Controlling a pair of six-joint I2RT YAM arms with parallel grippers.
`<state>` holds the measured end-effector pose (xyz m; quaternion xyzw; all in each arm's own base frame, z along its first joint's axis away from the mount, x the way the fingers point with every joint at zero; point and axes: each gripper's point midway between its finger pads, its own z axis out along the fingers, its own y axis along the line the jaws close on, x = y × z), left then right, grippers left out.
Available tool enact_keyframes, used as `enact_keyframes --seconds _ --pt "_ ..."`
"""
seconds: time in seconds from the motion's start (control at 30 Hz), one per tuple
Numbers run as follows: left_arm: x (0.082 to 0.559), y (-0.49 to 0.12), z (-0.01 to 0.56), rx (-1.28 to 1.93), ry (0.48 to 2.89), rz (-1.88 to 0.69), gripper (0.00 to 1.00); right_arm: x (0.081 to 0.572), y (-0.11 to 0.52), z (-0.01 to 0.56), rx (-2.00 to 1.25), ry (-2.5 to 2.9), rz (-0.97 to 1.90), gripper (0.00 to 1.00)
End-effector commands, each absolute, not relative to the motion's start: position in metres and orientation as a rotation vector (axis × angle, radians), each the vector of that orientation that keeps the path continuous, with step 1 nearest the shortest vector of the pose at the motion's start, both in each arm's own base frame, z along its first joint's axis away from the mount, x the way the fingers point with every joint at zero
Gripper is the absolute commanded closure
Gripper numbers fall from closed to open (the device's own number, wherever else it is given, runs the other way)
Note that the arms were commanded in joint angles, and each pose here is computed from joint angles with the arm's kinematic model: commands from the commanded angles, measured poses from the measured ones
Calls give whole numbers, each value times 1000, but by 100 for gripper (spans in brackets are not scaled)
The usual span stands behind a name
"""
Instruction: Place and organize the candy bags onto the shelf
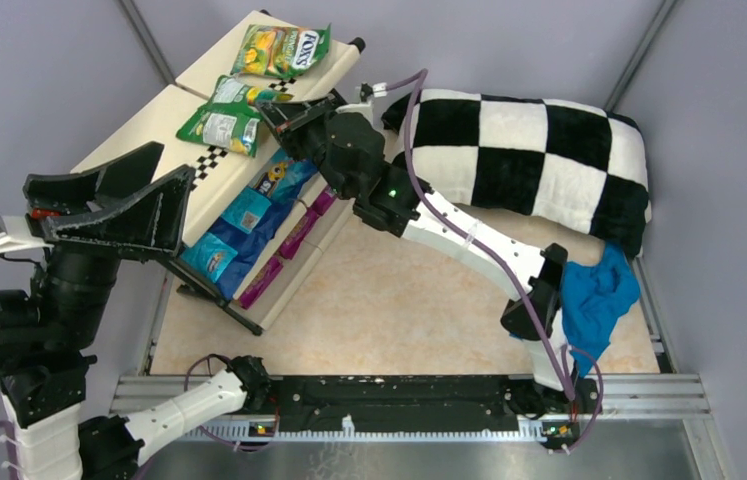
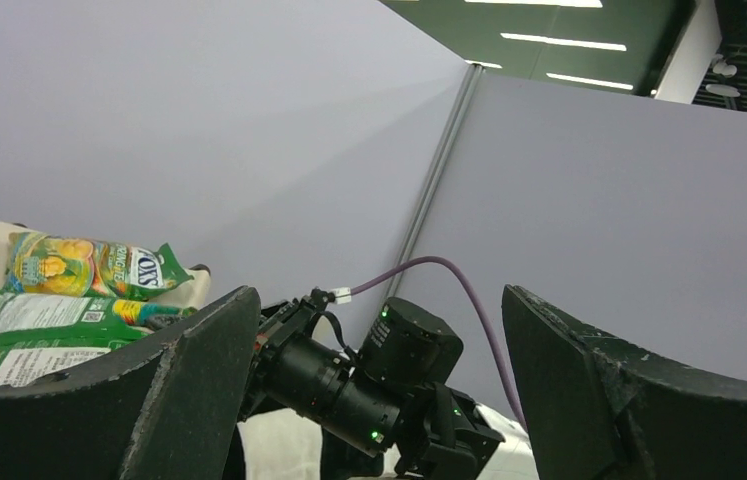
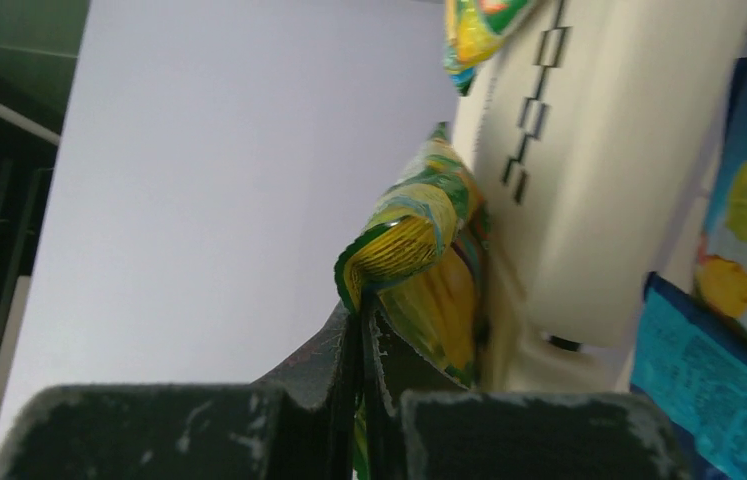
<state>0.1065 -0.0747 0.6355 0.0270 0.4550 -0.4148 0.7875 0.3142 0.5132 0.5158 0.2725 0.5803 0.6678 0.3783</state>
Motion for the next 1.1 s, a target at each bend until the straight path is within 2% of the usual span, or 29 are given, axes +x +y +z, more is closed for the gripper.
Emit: enact_keyframes --seconds 0.0,0.4,1.07 --pt "108 -70 633 24 993 -897 4 304 477 558 761 1320 1747 100" --pt "104 -65 633 7 994 -911 4 332 494 555 802 1271 1689 100" --pt "101 -55 632 -11 997 -885 3 366 517 518 801 1253 1555 100"
